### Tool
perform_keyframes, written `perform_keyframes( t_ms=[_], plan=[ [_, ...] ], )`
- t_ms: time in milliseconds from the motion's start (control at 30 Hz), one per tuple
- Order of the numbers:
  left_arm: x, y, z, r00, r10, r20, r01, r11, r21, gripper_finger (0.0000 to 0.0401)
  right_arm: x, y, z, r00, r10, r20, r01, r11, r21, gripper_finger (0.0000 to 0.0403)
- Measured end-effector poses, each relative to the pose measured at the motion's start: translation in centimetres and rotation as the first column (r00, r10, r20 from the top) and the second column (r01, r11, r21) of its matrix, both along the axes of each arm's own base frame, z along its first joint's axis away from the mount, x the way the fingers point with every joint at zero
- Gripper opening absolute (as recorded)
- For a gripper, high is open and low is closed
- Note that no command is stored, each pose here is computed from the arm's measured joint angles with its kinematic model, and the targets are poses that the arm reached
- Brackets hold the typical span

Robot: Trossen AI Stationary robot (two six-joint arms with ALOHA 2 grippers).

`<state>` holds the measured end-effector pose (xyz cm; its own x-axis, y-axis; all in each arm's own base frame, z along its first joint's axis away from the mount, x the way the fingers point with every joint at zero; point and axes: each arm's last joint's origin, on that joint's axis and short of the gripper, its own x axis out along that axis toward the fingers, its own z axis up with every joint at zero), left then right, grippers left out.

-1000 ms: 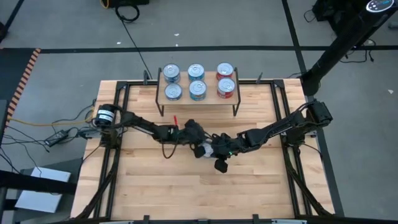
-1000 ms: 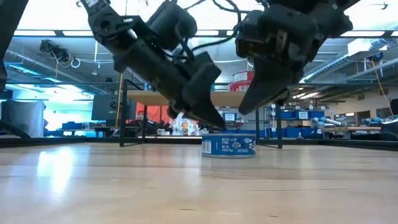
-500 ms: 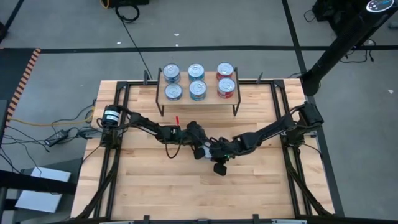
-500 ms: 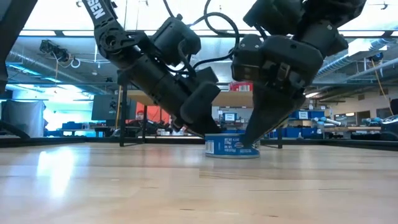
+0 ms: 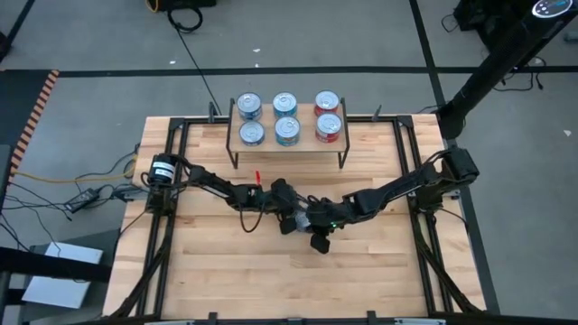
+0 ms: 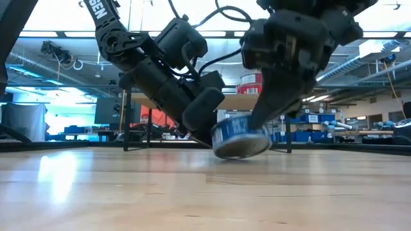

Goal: Stack canned seafood by type on shelf
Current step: Stack the blue can on top of the other blue can on the shelf

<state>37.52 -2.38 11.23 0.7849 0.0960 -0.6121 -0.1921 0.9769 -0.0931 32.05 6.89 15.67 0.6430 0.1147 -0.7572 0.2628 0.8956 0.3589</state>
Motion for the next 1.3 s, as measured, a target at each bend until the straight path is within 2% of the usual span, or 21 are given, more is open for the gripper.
perform_keyframes(
  t_ms=[267,433,600,833,933,1033,1167,1300],
  plan=[
    [0.0,-1.5,0.1,0.996,-0.09,0.018,0.091,0.995,-0.029,0.0001,-0.3,-0.9,2.7,0.993,-0.076,0.089,0.074,0.997,0.02,0.0009],
    [0.1,-2.7,0.5,0.989,-0.137,0.05,0.138,0.99,-0.018,0.0001,-0.6,-1.8,3.2,0.986,-0.139,0.09,0.137,0.99,0.025,0.0009],
    [-0.1,-3.3,0.3,0.99,-0.137,0.03,0.138,0.99,-0.022,0.0003,-0.6,-1.9,3.1,0.988,-0.133,0.083,0.13,0.991,0.037,0.0009],
    [-0.4,-3.3,0.0,0.996,-0.092,-0.003,0.092,0.993,-0.068,0.0036,-0.6,-1.9,3.1,0.988,-0.131,0.081,0.128,0.991,0.04,0.0009],
    [-0.6,-3.2,0.8,0.996,-0.091,-0.007,0.09,0.993,-0.077,0.0049,-0.5,-2.0,3.2,0.988,-0.126,0.088,0.123,0.992,0.036,0.001],
    [-1.2,-3.2,2.6,0.999,-0.051,-0.002,0.051,0.998,-0.045,0.0051,-0.8,-2.1,3.9,0.99,-0.095,0.109,0.094,0.996,0.009,0.0013],
    [-2.5,-3.8,5.1,1.0,0.016,-0.009,-0.016,1.0,0.02,0.0028,-2.1,-2.5,5.6,0.991,-0.076,0.107,0.077,0.997,-0.01,0.0014],
    [-3.3,-5.1,6.6,0.999,0.026,0.025,-0.026,1.0,-0.006,0.0005,-3.6,-1.7,6.3,0.998,0.021,0.052,-0.018,0.999,-0.05,0.0011]
  ],
)
